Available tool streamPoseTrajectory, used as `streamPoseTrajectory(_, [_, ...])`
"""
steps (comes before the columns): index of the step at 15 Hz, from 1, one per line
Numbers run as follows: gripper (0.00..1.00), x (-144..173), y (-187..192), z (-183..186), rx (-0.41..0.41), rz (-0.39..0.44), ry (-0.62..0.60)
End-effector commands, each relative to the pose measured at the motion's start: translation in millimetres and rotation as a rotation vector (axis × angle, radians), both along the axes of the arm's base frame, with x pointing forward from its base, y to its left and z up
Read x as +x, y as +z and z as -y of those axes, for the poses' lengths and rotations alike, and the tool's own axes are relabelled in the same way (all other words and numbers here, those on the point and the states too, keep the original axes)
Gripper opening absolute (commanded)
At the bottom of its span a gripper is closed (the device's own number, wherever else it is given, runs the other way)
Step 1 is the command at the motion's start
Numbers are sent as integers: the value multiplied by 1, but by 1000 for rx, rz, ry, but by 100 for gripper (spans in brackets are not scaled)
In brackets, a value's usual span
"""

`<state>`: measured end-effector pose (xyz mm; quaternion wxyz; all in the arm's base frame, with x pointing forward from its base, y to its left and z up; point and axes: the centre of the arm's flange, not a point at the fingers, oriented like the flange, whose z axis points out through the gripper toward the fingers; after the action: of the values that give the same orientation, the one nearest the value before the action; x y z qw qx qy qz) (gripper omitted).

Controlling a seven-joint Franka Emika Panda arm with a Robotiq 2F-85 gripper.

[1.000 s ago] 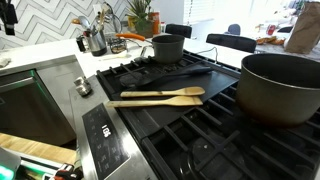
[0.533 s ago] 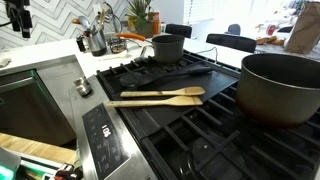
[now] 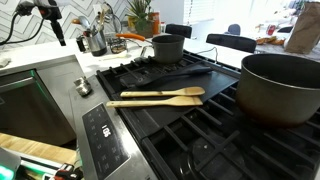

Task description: Put the white spoon in the left pot

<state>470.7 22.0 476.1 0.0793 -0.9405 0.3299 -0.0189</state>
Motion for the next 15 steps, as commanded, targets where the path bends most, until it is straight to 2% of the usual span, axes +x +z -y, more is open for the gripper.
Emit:
streamPoseTrajectory(1, [100,33,-29,1,-145,39,-127])
streamPoseTrajectory(6, [100,50,-55,13,-269,95,-165])
streamPoseTrajectory(7, [100,39,-46,7,-230,75,-142])
streamPoseTrajectory(13, [100,46,-51,11,-250,89,-145])
streamPoseTrajectory(15, [100,63,-61,18,-264,93,-195])
